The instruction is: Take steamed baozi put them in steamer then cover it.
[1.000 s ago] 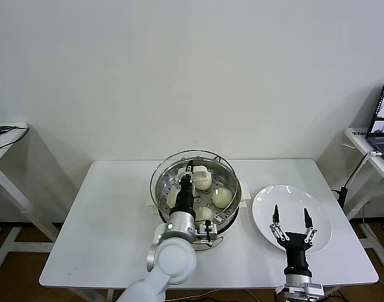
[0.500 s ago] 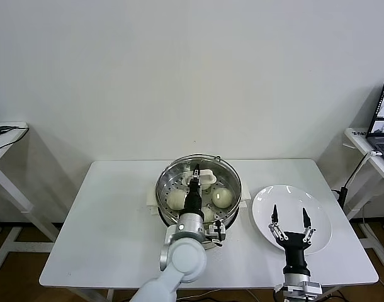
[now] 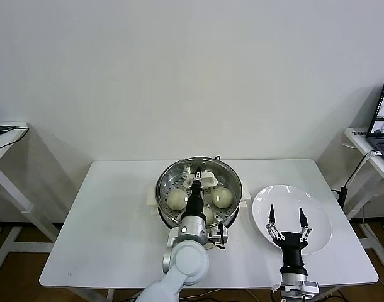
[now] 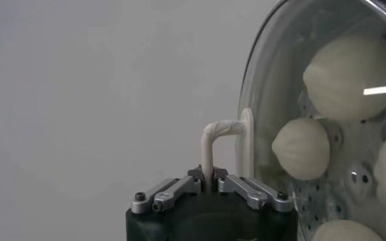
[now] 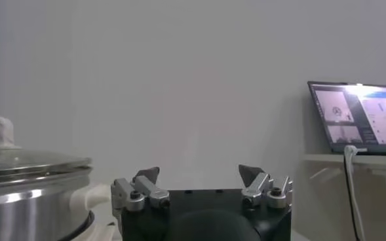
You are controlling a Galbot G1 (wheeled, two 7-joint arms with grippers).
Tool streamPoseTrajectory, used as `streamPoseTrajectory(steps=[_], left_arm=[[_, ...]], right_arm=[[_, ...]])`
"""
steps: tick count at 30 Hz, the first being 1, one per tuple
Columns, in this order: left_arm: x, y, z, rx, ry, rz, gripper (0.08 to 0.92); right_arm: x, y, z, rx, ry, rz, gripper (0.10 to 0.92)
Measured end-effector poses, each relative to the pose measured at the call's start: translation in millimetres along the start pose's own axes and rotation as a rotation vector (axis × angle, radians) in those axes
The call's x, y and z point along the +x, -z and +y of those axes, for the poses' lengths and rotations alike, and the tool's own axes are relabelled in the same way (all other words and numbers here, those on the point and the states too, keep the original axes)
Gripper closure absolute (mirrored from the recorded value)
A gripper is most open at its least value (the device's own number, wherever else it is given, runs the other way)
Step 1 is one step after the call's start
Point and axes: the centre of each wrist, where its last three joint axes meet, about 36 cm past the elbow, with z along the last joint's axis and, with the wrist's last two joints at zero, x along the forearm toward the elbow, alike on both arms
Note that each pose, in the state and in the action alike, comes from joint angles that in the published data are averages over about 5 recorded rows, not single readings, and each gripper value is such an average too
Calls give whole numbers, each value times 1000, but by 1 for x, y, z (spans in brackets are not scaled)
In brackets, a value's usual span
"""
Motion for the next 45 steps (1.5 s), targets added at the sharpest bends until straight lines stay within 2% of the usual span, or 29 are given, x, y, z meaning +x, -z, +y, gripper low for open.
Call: streamPoseTrajectory(steps=[14, 17, 26, 37, 39, 45], left_arm=[[-2, -5, -7, -17, -7, 4, 812], [-1, -6, -8, -19, -5, 0, 791], [18, -14, -4, -17, 4, -25, 550], [65, -40, 17, 23, 30, -51, 224], [75, -47, 22, 37, 35, -53, 187], [101, -78, 47, 157, 56, -53, 177]], right_arm=[[0, -1, 3, -4, 12, -1, 200], [-1, -1, 4, -5, 14, -1, 200], [-2, -6, 5, -6, 24, -3, 200], [-5, -7, 9, -9, 39, -4, 200], [-6, -6, 9, -11, 41, -3, 200], [-7, 4, 9, -16, 47, 13, 200]])
